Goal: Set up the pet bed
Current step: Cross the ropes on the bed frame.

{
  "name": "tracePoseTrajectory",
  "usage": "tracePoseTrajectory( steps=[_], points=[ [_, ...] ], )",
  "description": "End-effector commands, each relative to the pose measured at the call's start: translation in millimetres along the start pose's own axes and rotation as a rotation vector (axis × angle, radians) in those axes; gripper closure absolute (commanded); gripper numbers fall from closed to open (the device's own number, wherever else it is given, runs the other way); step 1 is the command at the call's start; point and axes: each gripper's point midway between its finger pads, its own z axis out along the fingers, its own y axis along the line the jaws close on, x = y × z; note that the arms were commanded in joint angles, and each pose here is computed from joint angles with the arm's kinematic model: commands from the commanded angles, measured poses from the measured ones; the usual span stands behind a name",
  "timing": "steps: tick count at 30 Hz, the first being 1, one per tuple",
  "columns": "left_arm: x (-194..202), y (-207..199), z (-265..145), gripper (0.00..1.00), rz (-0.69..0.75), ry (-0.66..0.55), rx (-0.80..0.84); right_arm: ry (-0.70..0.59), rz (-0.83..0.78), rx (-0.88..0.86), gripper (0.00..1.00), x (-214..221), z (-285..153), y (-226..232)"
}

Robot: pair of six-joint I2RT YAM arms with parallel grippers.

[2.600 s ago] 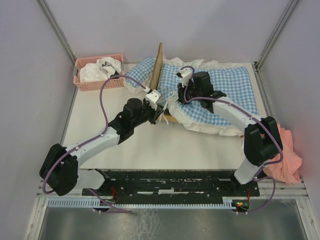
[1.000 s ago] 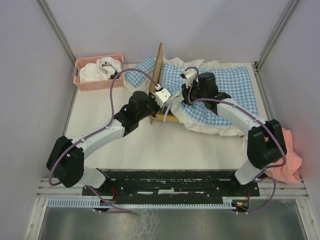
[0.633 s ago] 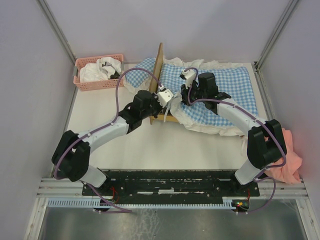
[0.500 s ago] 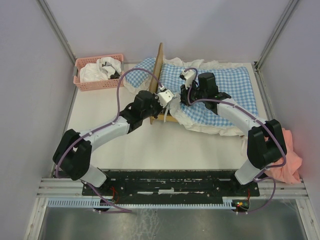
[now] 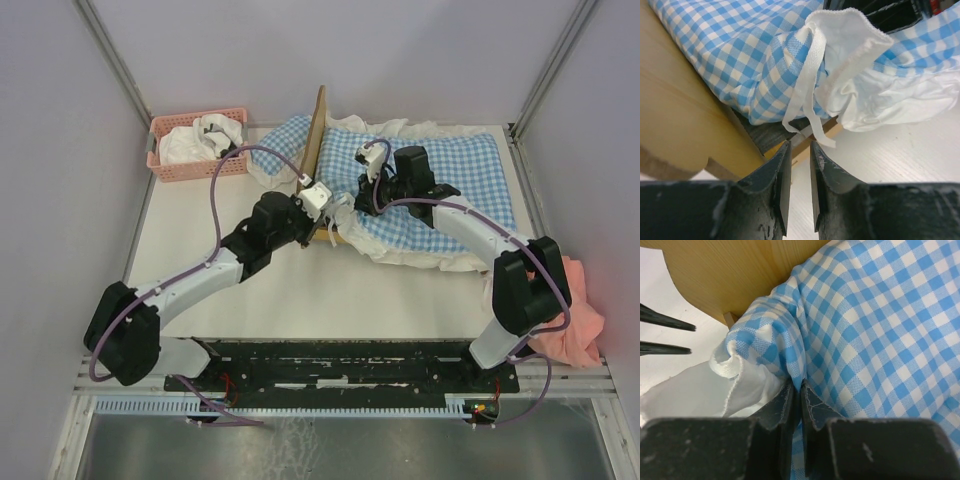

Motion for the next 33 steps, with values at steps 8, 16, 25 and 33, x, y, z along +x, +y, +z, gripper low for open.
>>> tracePoseTrajectory(
  steps=[8, 16, 25, 33],
  points=[
    [-8, -8, -26, 0.69, -0.168, -0.106, -0.016, 0.084, -0.118, -0.015, 0.84, -2, 7, 13],
    [-6, -19, -21, 0.65, -0.247, -0.137, 0.029, 0.088, -0.151, 0.058, 0.84, -14, -8, 12],
    [-20, 2, -9, 0.64, -0.163, -0.133, -0.050, 0.071, -0.182, 0.157, 0.84, -20, -29, -6],
    [-27, 21, 10, 0.66, 0.007, -0.078, -0.096, 0.051, -0.212, 0.141, 0.84, -15, -33, -17]
  ],
)
